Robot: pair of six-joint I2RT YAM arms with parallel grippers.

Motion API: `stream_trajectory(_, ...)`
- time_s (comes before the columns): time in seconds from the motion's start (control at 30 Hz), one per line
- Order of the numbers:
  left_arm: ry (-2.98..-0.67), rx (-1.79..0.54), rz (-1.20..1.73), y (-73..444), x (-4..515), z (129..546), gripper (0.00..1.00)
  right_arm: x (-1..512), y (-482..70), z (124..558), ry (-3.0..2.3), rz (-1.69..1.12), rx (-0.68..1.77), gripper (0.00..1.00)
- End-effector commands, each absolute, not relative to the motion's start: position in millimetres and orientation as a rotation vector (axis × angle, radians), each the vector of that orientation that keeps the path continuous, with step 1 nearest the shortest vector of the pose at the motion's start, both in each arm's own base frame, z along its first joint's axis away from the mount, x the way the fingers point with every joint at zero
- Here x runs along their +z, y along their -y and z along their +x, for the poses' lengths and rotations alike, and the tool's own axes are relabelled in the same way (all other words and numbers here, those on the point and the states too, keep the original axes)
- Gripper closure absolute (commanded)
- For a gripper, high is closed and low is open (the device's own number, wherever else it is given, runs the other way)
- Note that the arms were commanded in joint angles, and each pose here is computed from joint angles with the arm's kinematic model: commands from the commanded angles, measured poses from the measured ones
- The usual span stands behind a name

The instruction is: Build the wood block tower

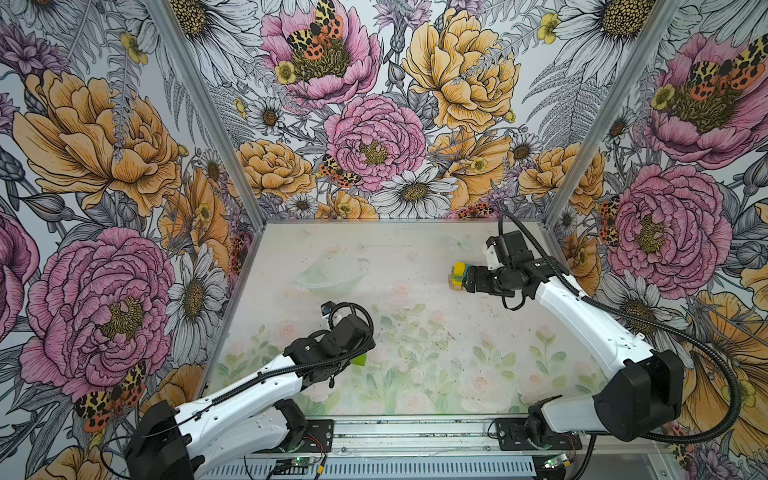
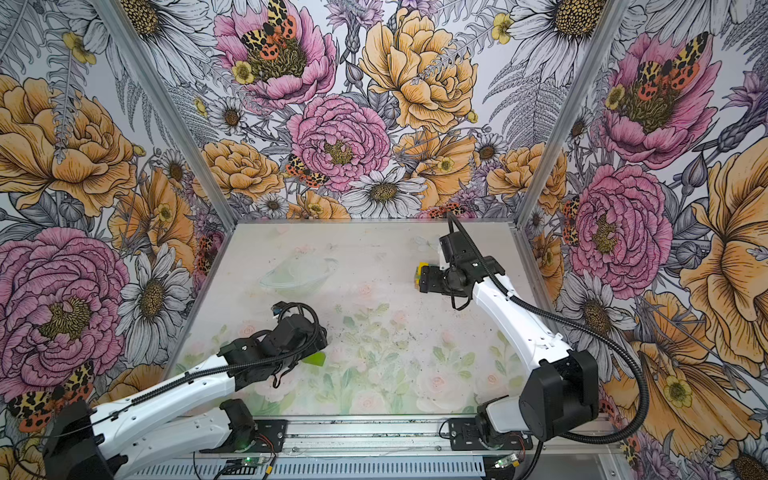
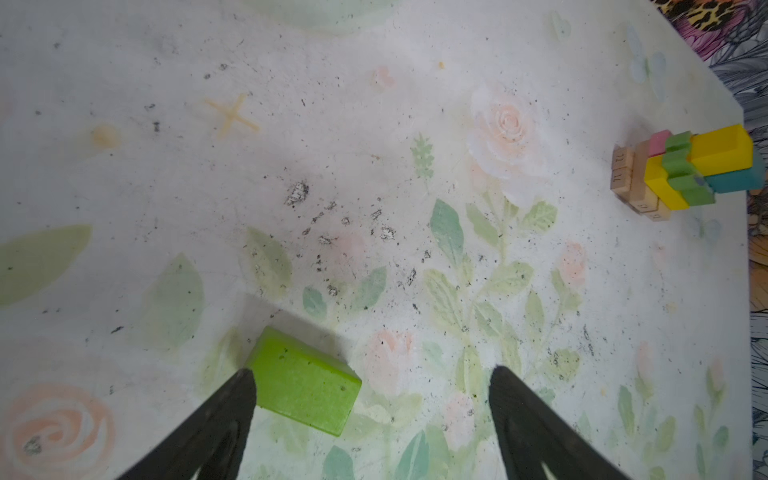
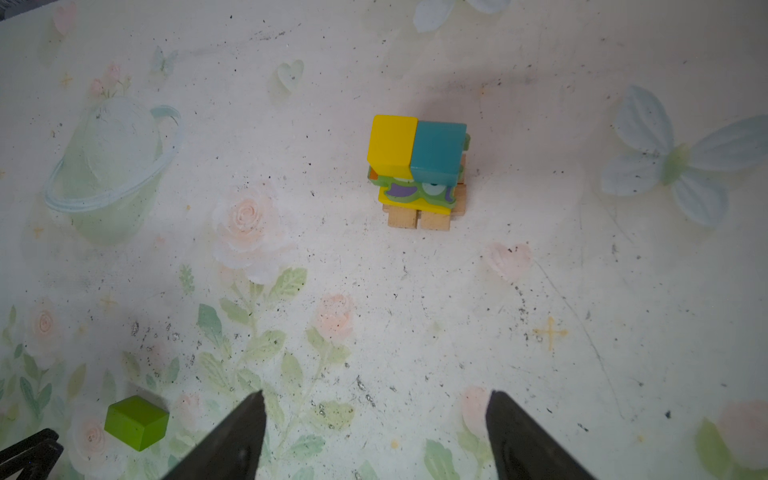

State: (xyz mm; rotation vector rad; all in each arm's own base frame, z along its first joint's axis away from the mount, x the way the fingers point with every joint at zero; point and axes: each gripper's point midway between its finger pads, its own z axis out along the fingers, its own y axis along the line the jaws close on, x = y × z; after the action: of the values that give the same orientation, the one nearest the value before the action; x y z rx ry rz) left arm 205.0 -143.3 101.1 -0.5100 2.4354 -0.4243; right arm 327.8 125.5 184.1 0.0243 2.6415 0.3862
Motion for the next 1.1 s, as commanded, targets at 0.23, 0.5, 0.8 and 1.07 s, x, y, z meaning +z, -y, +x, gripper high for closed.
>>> stream_trajectory(0.23,-2.545,-0.289,-0.538,110.9,59.3,179.1,0.08,198.2,-138.4,320.3,-2.593,-0.021,0.417,0.15)
stream_trajectory(0.5,-2.544,-0.361,-0.546,114.1,56.8,188.4,0.08,200.7,-136.2,313.3,-2.593,-0.007,0.402,0.15)
stream_trajectory(0.8,-2.526,-0.518,-0.494,141.4,53.5,198.9,0.10,200.7,-137.6,308.6,-2.603,-0.001,0.401,0.15)
stream_trajectory(1.07,-2.534,-0.575,-0.443,160.4,53.8,201.8,0.16,201.9,-136.7,305.5,-2.603,0.009,0.396,0.15)
